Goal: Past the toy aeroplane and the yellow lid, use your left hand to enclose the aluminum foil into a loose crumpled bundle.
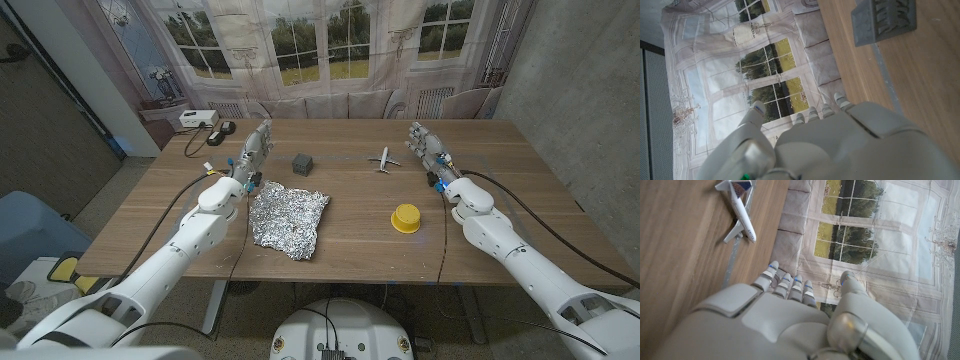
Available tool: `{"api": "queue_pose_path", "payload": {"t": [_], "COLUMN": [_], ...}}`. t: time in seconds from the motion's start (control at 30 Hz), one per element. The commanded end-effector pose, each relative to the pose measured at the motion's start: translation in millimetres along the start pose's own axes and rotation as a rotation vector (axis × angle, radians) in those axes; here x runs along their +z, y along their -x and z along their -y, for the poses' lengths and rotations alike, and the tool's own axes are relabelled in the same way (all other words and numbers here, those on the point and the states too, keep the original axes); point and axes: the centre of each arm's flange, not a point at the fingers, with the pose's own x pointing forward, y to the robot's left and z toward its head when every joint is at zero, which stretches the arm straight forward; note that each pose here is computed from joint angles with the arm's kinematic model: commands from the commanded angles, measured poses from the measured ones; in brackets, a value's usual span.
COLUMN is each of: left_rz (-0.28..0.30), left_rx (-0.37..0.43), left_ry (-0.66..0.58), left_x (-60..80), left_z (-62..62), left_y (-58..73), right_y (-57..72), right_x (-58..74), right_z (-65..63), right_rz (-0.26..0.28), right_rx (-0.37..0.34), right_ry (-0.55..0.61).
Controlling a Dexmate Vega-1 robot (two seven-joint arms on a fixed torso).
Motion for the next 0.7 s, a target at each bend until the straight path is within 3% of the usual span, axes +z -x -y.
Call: {"api": "queue_pose_path", "payload": {"t": [0.03, 0.2, 0.4, 0.7], "left_rz": [0.007, -0.044, -0.118, -0.151], "left_rx": [-0.014, 0.034, 0.005, -0.024], "left_ry": [-0.075, -0.142, -0.304, -0.415], "left_x": [35.1, 42.1, 55.4, 71.3], "left_z": [33.0, 47.6, 60.5, 73.1], "left_y": [-18.6, -11.2, -3.1, 9.0], "right_y": [-19.3, -25.9, -25.5, -12.0], "right_x": [-9.8, -11.5, -19.2, -25.3], "right_z": [12.7, 21.0, 23.6, 27.6], "right_rz": [-0.01, -0.01, -0.011, -0.007], "right_rx": [0.091, 0.123, 0.154, 0.153], "right_ry": [0.01, 0.014, -0.011, -0.021]}}
